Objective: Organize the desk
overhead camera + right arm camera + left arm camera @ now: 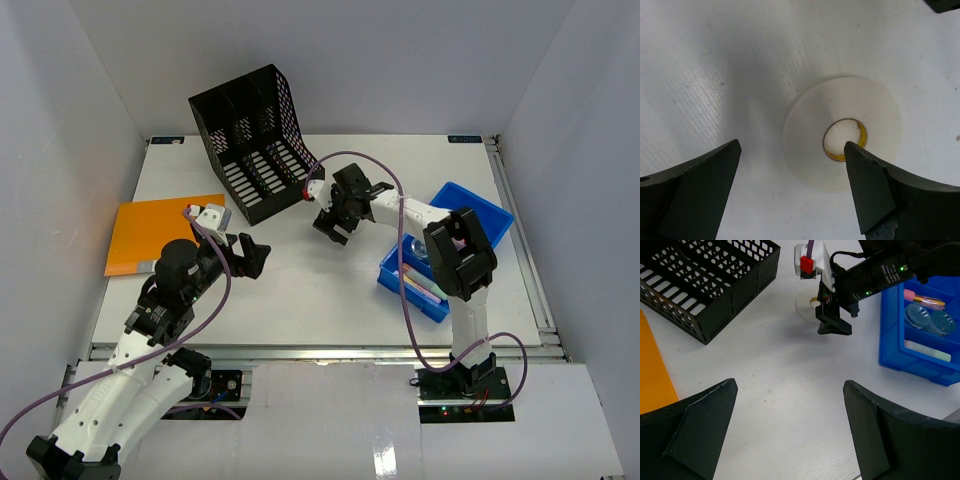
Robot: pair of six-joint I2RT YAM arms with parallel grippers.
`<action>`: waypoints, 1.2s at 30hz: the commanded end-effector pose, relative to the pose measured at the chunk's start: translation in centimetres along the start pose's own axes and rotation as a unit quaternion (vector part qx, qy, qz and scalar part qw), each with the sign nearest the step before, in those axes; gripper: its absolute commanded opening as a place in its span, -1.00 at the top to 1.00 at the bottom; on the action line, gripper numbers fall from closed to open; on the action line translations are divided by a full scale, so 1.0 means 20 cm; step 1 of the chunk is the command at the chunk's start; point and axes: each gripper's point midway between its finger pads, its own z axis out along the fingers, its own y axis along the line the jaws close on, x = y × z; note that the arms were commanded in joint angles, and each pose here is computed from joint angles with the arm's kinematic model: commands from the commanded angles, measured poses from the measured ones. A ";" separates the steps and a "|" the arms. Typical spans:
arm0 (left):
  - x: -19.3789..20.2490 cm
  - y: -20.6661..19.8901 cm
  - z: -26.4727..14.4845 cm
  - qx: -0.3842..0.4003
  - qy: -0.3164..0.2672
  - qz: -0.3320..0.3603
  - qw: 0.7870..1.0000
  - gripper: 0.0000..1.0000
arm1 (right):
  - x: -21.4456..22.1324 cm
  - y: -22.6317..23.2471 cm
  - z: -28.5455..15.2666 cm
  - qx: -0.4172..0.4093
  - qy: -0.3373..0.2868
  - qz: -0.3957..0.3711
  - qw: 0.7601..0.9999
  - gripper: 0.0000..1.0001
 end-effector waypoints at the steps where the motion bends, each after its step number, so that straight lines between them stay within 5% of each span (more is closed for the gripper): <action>1: -0.01 0.00 0.00 0.003 -0.007 0.005 1.000 -0.96 | -0.07 -0.12 -0.02 0.047 -0.010 -0.006 0.999 -0.80; 14: -0.01 0.00 0.00 0.003 -0.006 0.005 1.000 -0.96 | 0.02 -0.03 0.08 0.002 0.019 0.028 0.999 -1.00; 22: 0.03 -0.06 0.03 0.038 0.003 -0.003 0.999 -0.96 | 0.07 0.01 0.11 -0.045 0.022 0.068 0.996 -0.36; 29: 0.12 -0.17 0.09 0.100 0.046 -0.047 0.993 -0.96 | 0.13 0.04 0.09 -0.084 0.015 0.098 0.991 -0.15; 36: 0.17 -0.33 0.14 0.177 0.055 -0.168 0.968 -0.96 | 0.16 0.08 0.05 -0.096 0.010 0.093 0.991 0.33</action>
